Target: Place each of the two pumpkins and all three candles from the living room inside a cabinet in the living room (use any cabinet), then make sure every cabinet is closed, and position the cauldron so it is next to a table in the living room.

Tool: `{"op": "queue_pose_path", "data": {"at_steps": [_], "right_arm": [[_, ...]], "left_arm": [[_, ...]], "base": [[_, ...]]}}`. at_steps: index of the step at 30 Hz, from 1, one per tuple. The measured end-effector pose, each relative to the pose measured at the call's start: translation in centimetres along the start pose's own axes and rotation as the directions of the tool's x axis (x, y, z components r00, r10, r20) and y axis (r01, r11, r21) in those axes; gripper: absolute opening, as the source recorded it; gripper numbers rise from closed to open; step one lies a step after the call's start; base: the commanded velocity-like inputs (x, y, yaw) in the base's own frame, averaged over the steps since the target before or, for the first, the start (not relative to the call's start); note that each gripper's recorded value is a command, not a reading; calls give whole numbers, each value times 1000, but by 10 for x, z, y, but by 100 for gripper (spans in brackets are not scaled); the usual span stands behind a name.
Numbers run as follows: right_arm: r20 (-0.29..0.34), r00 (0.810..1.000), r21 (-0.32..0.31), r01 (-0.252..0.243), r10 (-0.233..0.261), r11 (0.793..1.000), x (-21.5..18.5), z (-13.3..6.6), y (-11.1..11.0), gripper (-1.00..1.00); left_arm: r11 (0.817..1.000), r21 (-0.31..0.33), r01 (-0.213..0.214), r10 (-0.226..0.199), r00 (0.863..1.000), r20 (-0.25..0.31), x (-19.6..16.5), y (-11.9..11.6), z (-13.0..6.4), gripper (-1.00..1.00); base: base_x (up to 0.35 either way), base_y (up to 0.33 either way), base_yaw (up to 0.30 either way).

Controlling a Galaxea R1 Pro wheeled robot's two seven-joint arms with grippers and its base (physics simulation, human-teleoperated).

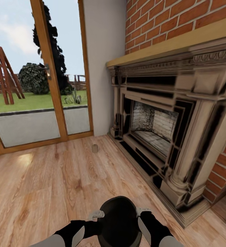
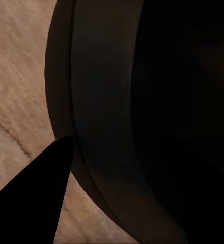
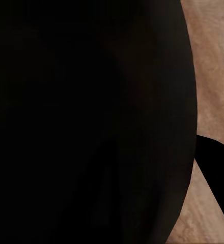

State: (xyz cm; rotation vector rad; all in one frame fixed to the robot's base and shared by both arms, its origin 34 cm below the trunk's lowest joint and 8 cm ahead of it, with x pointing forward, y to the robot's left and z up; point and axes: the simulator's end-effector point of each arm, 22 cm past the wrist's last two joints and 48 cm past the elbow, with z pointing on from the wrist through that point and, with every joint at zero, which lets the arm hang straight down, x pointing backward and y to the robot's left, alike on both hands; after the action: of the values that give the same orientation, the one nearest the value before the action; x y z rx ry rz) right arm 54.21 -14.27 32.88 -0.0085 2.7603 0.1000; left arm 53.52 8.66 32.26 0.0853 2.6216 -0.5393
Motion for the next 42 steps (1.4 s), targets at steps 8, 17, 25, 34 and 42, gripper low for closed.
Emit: {"op": "queue_pose_path", "data": {"at_steps": [8,17,25,34,42], "right_arm": [[0,1000,0,0,0,1000,0,0,0,-100],[0,1000,0,0,0,1000,0,0,0,-100],[0,1000,0,0,0,1000,0,0,0,-100],[0,1000,0,0,0,1000,0,0,0,-100],[1,1000,0,0,0,1000,0,0,0,-100]], "left_arm": [[1000,0,0,0,1000,0,0,0,0,-100],[1000,0,0,0,1000,0,0,0,0,-100],[1000,0,0,0,1000,0,0,0,0,-100],[1000,0,0,0,1000,0,0,0,0,-100],[1000,0,0,0,1000,0,0,0,0,-100]], "base": [[0,0,281],[0,0,284],[0,0,284],[0,0,284],[0,0,284]]}}
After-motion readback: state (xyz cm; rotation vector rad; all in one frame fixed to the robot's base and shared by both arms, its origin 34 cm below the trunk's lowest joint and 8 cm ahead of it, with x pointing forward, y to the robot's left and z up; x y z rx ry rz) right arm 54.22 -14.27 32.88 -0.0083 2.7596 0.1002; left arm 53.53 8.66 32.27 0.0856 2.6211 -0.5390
